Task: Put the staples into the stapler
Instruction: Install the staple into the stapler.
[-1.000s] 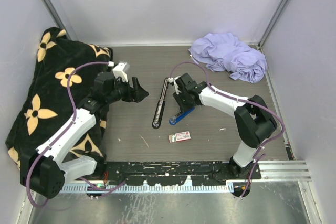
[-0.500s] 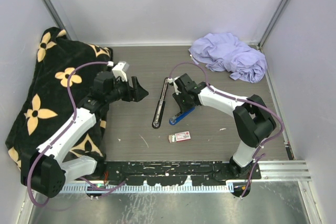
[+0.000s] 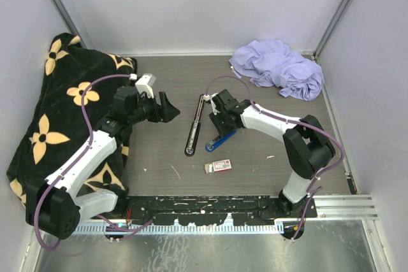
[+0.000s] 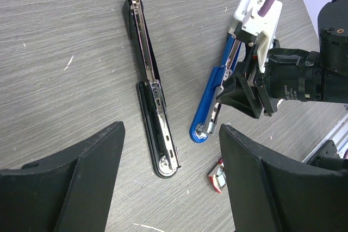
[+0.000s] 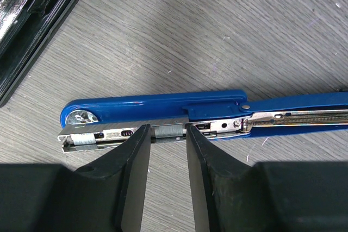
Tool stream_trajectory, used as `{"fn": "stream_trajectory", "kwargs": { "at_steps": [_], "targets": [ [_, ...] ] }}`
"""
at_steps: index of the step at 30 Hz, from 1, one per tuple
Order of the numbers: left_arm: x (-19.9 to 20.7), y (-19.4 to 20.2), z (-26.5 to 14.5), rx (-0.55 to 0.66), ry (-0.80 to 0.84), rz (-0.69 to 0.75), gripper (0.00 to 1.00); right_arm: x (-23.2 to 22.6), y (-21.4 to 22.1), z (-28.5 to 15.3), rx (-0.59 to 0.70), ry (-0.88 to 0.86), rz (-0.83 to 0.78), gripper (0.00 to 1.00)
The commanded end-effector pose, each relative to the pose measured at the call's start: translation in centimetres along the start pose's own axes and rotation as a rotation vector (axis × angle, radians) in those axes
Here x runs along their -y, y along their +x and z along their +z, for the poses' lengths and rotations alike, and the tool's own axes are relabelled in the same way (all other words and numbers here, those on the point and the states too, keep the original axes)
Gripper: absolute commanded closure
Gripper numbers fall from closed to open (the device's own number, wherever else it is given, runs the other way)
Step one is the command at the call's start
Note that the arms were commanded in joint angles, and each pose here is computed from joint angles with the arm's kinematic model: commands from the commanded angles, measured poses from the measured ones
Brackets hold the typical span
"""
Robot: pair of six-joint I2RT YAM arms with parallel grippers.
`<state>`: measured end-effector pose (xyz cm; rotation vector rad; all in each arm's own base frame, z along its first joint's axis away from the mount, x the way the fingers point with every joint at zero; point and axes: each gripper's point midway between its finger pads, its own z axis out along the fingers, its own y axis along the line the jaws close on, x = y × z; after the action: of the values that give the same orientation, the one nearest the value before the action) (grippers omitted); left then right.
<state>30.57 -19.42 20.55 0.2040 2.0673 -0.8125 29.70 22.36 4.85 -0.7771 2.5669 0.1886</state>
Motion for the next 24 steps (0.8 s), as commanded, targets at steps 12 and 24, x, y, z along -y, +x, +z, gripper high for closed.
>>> {"fn": "stream_trajectory", "kwargs": {
  "at_steps": [12, 24],
  "targets": [
    [0.8, -1.9, -0.4, 0.068, 0.030, 0.013, 0.27, -0.5, -3.2, -2.3, 0.111, -0.035, 0.057, 0.56],
    [0.6, -2.1, -1.1, 0.080, 0.004, 0.022, 0.26, 0.2, -2.8, -1.7, 0.133, -0.146, 0.196, 0.47]
  ]
}}
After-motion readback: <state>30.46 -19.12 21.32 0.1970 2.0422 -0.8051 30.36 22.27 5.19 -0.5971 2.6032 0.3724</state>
